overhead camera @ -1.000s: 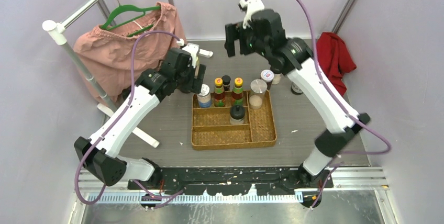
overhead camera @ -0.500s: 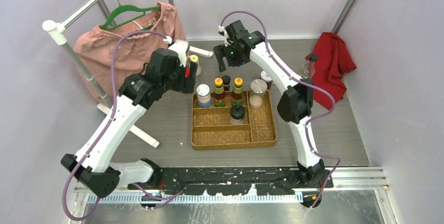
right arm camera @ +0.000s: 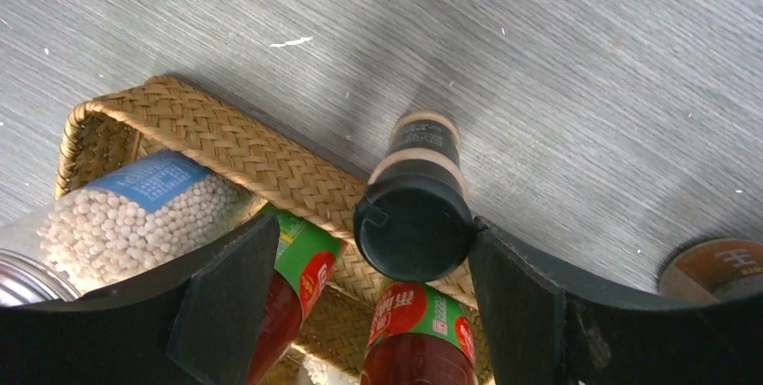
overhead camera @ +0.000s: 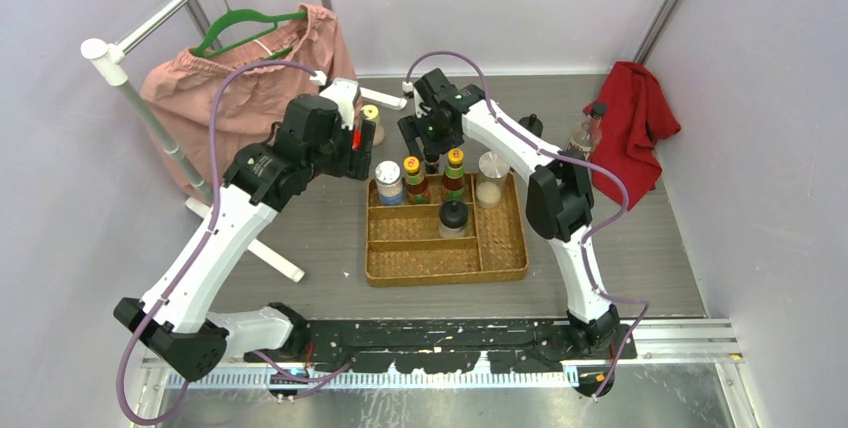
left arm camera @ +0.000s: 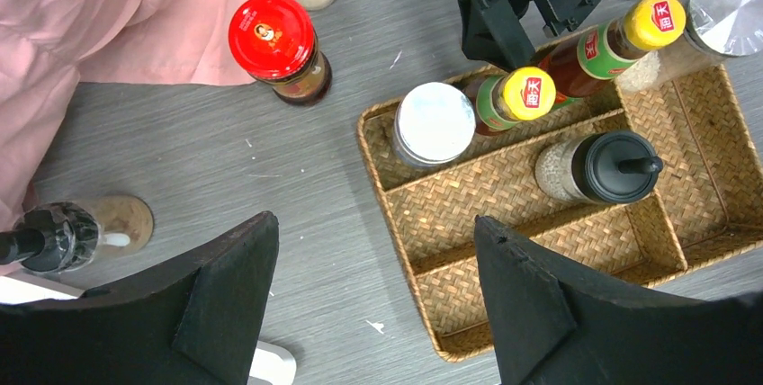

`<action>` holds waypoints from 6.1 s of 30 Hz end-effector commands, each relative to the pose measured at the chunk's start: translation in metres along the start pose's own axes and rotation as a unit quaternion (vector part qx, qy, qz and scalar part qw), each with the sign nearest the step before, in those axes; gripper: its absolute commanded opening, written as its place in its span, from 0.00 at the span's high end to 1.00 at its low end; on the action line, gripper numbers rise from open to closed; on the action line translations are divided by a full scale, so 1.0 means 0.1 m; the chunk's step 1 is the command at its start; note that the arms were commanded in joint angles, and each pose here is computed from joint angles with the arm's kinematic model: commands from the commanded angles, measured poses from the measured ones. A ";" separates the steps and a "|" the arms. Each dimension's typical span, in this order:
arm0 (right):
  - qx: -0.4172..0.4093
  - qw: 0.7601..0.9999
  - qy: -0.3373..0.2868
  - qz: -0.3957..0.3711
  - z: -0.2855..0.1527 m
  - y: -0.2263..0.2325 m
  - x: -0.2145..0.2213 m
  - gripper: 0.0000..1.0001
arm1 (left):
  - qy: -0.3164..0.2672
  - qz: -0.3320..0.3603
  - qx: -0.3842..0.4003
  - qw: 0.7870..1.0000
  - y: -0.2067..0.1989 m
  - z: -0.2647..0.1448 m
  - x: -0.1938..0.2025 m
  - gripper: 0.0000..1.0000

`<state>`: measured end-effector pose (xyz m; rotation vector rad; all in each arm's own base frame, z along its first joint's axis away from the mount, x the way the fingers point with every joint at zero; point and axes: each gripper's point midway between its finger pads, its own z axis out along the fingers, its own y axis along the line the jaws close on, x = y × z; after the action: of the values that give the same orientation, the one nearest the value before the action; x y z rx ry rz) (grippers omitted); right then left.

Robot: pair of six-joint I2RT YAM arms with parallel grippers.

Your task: Organize the condiment bottles

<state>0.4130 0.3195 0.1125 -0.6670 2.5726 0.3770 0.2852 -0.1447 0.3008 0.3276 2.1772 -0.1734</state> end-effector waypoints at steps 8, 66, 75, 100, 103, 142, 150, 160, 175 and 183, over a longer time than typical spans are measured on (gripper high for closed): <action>0.049 0.995 -0.086 0.001 -0.26 -0.07 -0.39 0.25 | -0.006 0.007 0.000 1.000 0.02 -0.06 0.01 0.20; 0.064 0.977 -0.176 -0.100 -2.71 0.33 0.01 0.49 | 0.011 0.009 0.005 1.000 -0.04 0.10 0.06 0.20; 0.026 0.983 -0.139 -0.119 -2.35 0.67 0.44 0.50 | 0.012 0.003 0.005 1.000 -0.04 0.11 0.07 0.20; -0.016 0.980 -0.139 -0.144 -1.49 1.29 0.70 0.52 | -0.014 -0.023 -0.004 1.000 0.03 -0.08 0.05 0.20; -0.011 0.979 -0.143 -0.145 -1.37 1.30 0.68 0.52 | -0.044 -0.042 -0.009 0.998 0.08 -0.24 -0.03 0.20; 0.039 0.984 -0.107 -0.137 -0.41 1.08 0.98 0.48 | -0.094 -0.090 -0.047 0.990 0.36 -0.79 0.06 0.00; 0.049 0.984 -0.103 -0.135 -0.44 1.04 1.00 0.32 | -0.093 -0.087 -0.042 0.991 0.34 -0.77 0.05 0.00; 0.051 0.982 -0.130 -0.123 -0.84 1.02 0.86 0.24 | -0.093 -0.080 -0.046 0.991 0.34 -0.73 0.02 0.00; 0.121 0.950 -0.274 0.084 -2.65 -0.70 -0.16 0.18 | -0.053 -0.057 -0.053 0.996 0.21 -0.01 -0.20 0.00; 0.142 0.957 -0.225 0.121 -2.11 -1.24 -0.29 0.18 | -0.025 -0.058 -0.046 0.997 0.23 0.36 -0.32 0.00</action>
<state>0.4153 0.1410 0.3111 -0.1050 2.1359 0.1615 0.3204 -0.1307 0.2765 0.1399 2.2300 -0.0841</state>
